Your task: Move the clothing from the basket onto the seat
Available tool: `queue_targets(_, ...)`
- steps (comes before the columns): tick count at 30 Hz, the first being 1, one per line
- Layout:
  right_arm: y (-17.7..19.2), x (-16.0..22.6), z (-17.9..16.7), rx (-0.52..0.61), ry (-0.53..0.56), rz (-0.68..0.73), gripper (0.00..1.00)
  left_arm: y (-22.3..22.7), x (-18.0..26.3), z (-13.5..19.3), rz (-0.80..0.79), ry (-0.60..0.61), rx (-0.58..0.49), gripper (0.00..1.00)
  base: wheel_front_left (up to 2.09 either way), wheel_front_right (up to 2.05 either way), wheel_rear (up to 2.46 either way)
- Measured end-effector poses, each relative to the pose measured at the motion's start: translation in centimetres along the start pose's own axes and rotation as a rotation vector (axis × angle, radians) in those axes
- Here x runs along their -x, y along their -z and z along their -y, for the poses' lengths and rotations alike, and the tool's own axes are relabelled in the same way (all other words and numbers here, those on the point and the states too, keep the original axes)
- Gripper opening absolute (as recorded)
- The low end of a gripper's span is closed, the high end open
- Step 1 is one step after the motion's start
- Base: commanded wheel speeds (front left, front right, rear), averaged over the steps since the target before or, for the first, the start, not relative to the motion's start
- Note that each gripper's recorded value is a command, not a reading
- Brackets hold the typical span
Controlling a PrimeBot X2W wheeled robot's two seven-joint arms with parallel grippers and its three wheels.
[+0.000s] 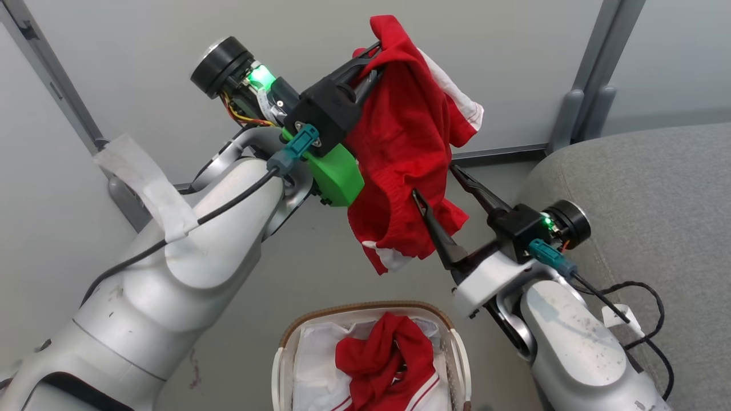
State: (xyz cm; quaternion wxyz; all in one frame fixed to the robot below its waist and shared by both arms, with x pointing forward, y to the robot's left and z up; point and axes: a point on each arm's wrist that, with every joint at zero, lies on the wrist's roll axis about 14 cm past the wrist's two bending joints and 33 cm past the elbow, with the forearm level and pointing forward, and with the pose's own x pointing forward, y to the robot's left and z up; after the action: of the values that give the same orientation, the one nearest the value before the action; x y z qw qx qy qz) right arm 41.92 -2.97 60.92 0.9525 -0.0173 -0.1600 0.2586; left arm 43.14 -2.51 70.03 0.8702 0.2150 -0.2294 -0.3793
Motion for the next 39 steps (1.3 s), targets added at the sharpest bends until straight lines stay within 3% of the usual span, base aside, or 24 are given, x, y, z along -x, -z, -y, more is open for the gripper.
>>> queue_targets(13, 1.1, -2.7, -3.9, 0.019, -0.165, -0.059, 1.0, -1.1, 0.0, 1.3, 0.031, 0.036, 0.018, 0.0, 0.0, 0.0, 0.0)
queue_targets(14, 1.2, -2.8, -4.1, 0.016, -0.173, -0.064, 0.85, -1.2, 0.0, 1.4, 0.033, 0.036, 0.023, 0.0, 0.0, 0.0, 0.0)
queue_targets(16, 1.3, -3.3, -4.6, 0.011, -0.193, -0.071, 0.08, -1.2, 0.2, 1.4, 0.034, 0.034, 0.033, 0.0, 0.0, 0.0, 0.0)
queue_targets(17, 1.2, -3.4, -4.7, 0.009, -0.197, -0.069, 0.0, -1.1, 0.3, 1.4, 0.032, 0.033, 0.035, 0.0, 0.0, 0.0, 0.0)
queue_targets(35, 0.5, -3.2, -4.1, -0.016, -0.167, -0.042, 0.0, 2.9, 2.6, 0.5, -0.054, -0.054, 0.149, 0.0, 0.0, 0.0, 0.0)
queue_targets(36, 0.4, -3.1, -4.0, -0.017, -0.16, -0.04, 0.0, 3.2, 2.7, 0.6, -0.059, -0.058, 0.159, 0.2, 0.0, 0.0, 0.0)
queue_targets(37, 0.3, -3.1, -3.7, -0.015, -0.152, -0.036, 0.0, 3.5, 2.9, 0.6, -0.062, -0.065, 0.173, 0.71, 0.0, 0.0, 0.0)
queue_targets(38, 0.1, -3.1, -3.4, -0.017, -0.143, -0.03, 0.0, 3.8, 3.1, 0.6, -0.066, -0.075, 0.186, 1.0, 0.0, 0.0, 0.0)
queue_targets(39, 0.0, -3.1, -3.2, -0.019, -0.134, -0.026, 0.0, 4.0, 3.3, 0.6, -0.067, -0.083, 0.199, 1.0, 0.0, 0.0, 0.0)
